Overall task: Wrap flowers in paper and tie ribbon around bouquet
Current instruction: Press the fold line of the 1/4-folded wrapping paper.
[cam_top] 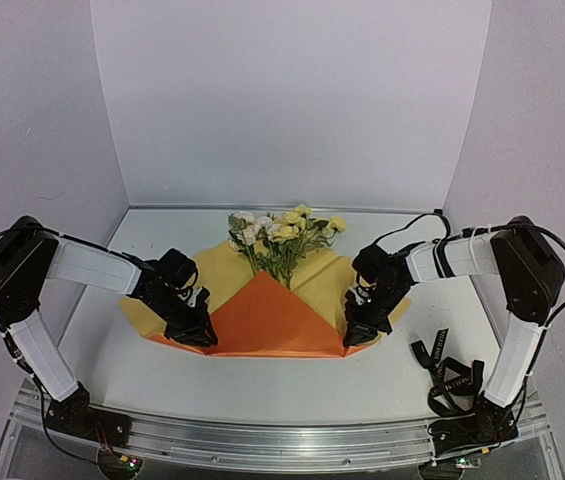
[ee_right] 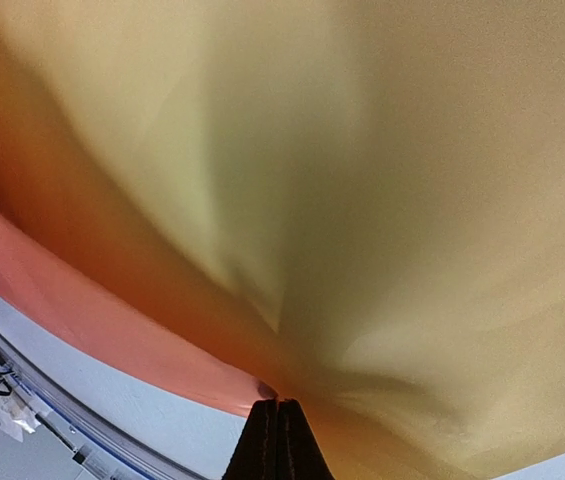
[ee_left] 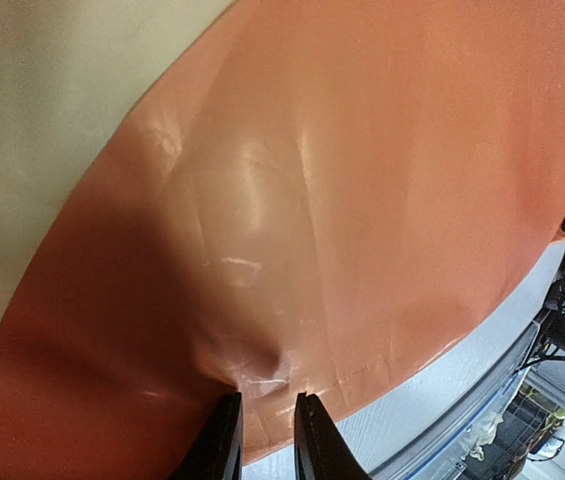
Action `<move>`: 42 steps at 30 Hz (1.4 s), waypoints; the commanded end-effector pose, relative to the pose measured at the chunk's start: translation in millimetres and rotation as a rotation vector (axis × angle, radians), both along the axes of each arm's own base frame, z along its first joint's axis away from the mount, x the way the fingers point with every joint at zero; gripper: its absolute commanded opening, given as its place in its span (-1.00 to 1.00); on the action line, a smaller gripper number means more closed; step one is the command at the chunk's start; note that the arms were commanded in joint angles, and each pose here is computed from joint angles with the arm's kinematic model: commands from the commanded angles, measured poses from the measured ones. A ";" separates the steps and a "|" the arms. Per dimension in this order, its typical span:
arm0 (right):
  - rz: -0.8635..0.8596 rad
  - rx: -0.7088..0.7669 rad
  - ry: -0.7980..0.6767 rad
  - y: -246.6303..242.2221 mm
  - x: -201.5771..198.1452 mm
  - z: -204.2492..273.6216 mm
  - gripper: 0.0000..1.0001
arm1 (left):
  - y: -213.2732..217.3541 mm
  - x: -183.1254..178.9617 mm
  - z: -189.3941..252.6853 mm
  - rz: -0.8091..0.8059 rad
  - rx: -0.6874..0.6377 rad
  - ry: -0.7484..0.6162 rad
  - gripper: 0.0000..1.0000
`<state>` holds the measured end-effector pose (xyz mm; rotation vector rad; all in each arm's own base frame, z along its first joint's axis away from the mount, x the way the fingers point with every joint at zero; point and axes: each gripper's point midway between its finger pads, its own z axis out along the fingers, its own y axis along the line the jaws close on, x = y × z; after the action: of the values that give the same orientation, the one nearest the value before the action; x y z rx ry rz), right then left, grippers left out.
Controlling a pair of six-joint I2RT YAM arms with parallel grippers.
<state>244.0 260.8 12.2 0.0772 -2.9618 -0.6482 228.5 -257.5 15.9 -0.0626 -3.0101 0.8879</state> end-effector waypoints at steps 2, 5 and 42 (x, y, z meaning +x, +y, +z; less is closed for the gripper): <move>0.013 -0.055 -0.036 -14.8 -0.9 14.0 -1.00 | -3.2 5.2 0.6 0.035 0.009 -0.025 -0.60; 0.011 -0.102 -0.047 -27.2 -5.9 12.6 -1.00 | 1.5 3.2 -1.0 0.043 0.023 -0.031 -0.60; -0.148 0.201 -0.141 189.8 2.0 35.2 -0.75 | -1.1 -1.0 -4.2 0.000 0.011 -0.042 -0.61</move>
<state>247.9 433.6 39.3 -0.0323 -3.0787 -0.9024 228.0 -261.5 14.6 -0.0665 -3.0304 0.9048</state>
